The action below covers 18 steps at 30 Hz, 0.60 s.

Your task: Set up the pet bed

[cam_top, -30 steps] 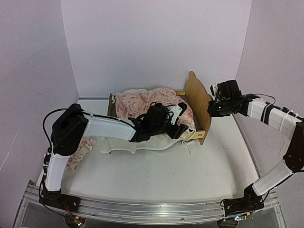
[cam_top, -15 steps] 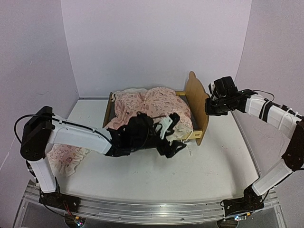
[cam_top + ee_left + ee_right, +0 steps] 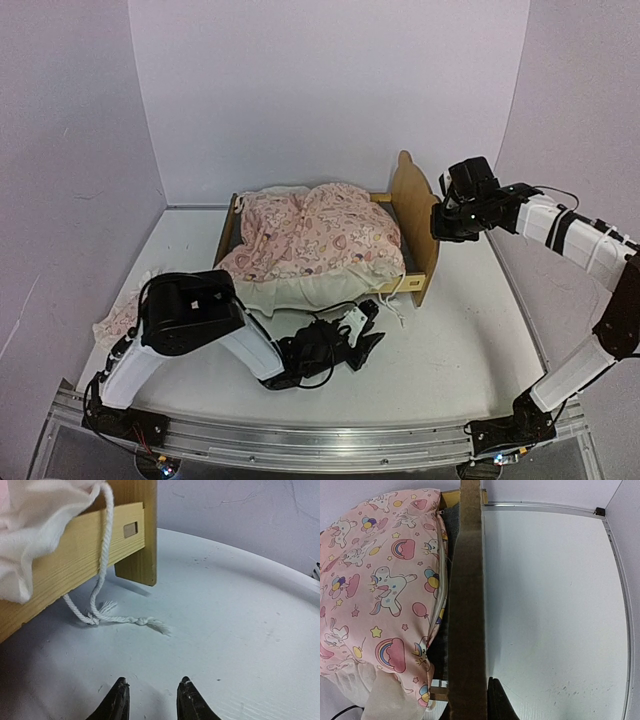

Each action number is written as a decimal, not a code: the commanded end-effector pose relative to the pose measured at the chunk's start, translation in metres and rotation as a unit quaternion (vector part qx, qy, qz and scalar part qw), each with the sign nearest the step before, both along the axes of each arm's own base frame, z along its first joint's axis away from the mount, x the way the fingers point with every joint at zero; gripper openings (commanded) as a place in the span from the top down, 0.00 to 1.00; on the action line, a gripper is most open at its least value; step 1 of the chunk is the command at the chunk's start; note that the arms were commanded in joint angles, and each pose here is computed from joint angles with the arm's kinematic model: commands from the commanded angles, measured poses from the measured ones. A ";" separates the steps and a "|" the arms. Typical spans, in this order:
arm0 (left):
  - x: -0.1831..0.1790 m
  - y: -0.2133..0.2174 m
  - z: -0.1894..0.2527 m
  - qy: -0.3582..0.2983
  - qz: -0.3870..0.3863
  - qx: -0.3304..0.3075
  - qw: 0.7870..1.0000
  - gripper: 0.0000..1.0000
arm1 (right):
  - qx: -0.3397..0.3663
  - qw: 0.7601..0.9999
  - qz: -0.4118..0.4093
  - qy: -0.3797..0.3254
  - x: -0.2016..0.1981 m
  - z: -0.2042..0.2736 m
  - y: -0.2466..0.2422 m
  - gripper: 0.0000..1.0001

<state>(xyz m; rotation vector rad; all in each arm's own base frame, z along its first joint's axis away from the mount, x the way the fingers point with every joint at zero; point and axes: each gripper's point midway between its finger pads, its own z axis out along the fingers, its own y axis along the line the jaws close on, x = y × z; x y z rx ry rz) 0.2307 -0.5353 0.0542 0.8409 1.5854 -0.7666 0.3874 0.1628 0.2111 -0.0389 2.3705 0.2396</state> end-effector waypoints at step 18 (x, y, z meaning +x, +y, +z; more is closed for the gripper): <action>0.100 -0.007 0.013 -0.022 0.231 -0.133 0.964 0.81 | 0.246 0.955 0.027 -0.162 0.012 0.167 0.050 1.00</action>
